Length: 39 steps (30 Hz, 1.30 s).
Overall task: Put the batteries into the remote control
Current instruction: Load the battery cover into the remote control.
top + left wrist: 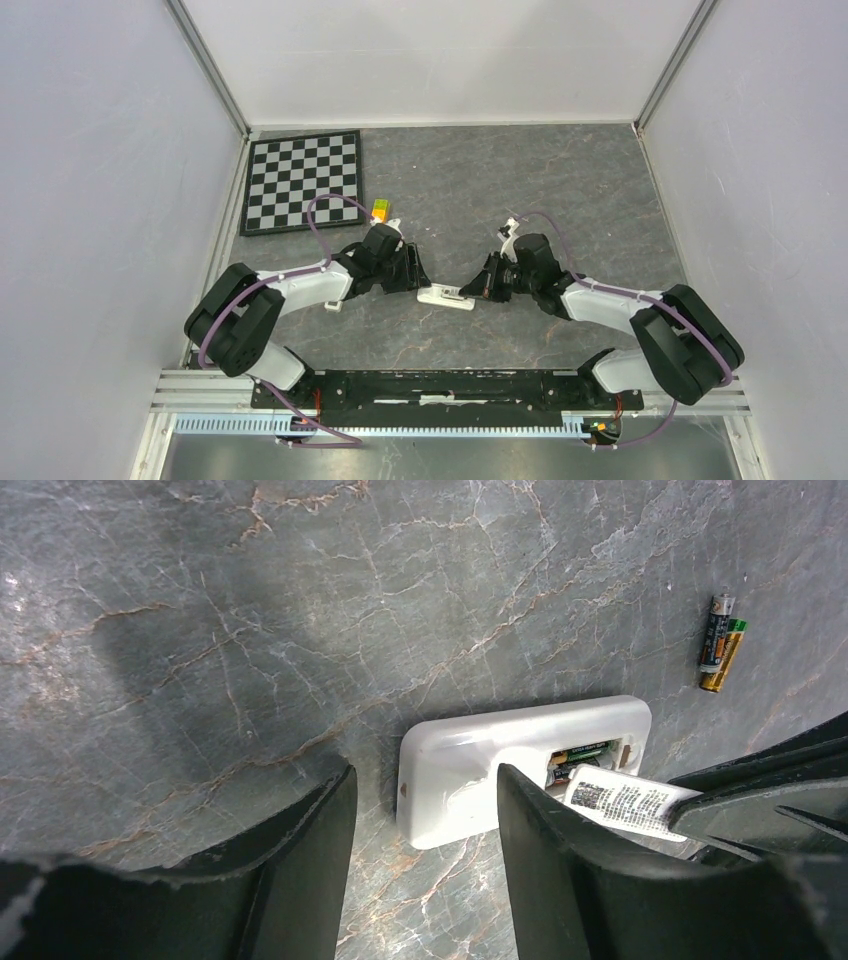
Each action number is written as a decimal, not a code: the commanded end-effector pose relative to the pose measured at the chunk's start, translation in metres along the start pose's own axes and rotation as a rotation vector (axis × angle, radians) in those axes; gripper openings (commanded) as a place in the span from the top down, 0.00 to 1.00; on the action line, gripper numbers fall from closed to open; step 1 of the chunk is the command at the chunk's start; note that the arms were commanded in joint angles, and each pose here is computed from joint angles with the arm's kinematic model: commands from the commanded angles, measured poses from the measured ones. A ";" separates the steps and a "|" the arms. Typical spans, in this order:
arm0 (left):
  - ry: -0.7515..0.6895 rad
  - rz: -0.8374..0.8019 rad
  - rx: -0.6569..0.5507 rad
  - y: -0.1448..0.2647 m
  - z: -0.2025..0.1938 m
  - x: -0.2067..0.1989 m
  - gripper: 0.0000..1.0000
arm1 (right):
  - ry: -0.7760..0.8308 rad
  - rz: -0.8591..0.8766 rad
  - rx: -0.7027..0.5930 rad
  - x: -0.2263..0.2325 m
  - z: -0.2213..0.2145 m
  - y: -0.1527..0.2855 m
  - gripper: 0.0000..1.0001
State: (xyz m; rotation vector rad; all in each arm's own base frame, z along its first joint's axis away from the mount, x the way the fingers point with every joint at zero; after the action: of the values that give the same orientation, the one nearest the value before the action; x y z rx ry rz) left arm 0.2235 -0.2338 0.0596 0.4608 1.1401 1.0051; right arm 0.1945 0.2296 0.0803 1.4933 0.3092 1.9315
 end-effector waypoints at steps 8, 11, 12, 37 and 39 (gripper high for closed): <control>-0.026 -0.013 0.009 -0.003 0.003 -0.004 0.40 | 0.023 0.022 -0.005 0.001 0.003 -0.002 1.00; -0.026 -0.017 0.009 -0.003 0.003 -0.005 0.40 | 0.023 0.029 -0.004 0.002 0.004 -0.004 1.00; -0.026 -0.017 0.010 -0.003 0.003 -0.004 0.40 | 0.023 0.029 -0.004 0.002 0.005 -0.004 1.00; -0.033 -0.035 0.026 -0.005 0.002 -0.007 0.42 | 0.040 -0.040 -0.020 -0.011 0.010 -0.014 1.00; -0.033 -0.037 0.031 -0.006 0.002 -0.008 0.42 | 0.040 -0.049 -0.012 -0.013 0.009 -0.015 1.00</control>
State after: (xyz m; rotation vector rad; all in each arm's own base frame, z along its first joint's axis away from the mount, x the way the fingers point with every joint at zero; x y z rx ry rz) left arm 0.2232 -0.2384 0.0590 0.4668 1.1553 0.9762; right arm 0.1988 0.2310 0.0656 1.4931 0.3450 1.9253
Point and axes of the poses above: each gripper's point midway between its finger pads, its own y axis back along the fingers, its own x axis along the line the jaws close on, z = x × y, the point moved 4 cm from there along y, back along the fingers, and after that the axes turned 2 degrees about y, right-handed, at the moved point
